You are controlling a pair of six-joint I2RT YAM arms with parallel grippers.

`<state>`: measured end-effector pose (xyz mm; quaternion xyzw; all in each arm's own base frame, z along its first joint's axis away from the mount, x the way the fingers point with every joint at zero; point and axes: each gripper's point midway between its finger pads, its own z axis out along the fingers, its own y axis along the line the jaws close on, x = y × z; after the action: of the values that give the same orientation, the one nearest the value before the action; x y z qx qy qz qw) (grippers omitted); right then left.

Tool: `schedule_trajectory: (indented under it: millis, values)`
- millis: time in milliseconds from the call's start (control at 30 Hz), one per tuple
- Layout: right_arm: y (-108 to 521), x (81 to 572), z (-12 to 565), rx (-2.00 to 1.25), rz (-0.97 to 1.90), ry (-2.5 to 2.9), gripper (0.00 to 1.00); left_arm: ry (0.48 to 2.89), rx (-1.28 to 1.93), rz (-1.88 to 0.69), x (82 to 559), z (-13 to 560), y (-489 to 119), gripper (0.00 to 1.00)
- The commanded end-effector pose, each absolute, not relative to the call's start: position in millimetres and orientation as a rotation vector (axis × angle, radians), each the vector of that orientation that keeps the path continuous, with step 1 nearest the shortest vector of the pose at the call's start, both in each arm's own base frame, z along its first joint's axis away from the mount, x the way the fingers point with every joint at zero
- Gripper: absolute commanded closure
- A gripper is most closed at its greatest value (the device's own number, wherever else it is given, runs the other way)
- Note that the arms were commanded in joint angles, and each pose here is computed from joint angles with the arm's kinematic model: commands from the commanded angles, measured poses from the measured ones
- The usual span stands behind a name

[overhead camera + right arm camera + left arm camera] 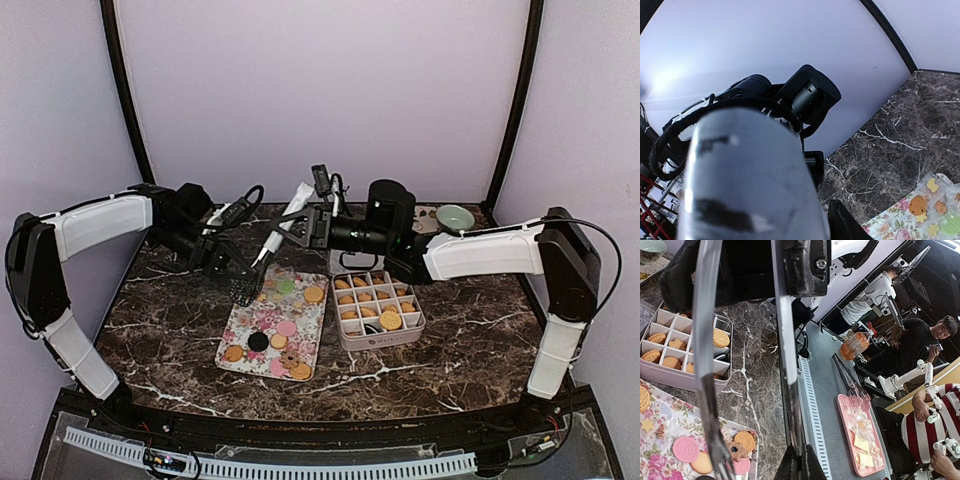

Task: Pack the cookies
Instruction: Pass from the left arm to the right, then pick up the fake cookies from the plate.

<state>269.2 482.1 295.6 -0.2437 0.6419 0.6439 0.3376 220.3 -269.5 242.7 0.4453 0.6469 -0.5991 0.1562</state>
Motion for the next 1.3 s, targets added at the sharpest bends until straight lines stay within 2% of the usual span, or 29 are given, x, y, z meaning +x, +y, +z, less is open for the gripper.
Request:
schedule_trajectory:
  millis: [0,100,200,300,400,500,700,1100,1267]
  values:
    - [480,254,314,-0.698,1.685,1.599,0.59,1.807,1.303,-1.665,221,258,-269,0.92]
    - [471,261,307,-0.674,1.568,1.638,0.62,1.896,1.299,-1.578,228,243,-268,0.70]
    - [462,268,299,-0.653,1.453,1.677,0.63,1.979,1.291,-1.477,237,228,-264,0.55]
    - [456,271,297,-0.648,1.362,1.689,0.63,2.058,1.259,-1.403,246,218,-257,0.32]
    - [456,270,288,-0.671,1.258,1.711,0.63,2.153,1.189,-1.303,263,206,-242,0.15]
    - [458,270,273,-0.701,1.094,1.735,0.63,2.229,1.044,-1.254,287,198,-216,0.03]
    - [477,253,245,-0.778,0.908,1.754,0.63,2.268,0.925,-1.190,302,193,-186,0.01]
    - [492,255,230,-0.745,0.726,1.711,0.63,2.275,0.921,-1.193,295,190,-184,0.01]
    - [500,256,220,-0.734,0.740,1.714,0.61,2.274,0.923,-1.199,293,189,-184,0.01]
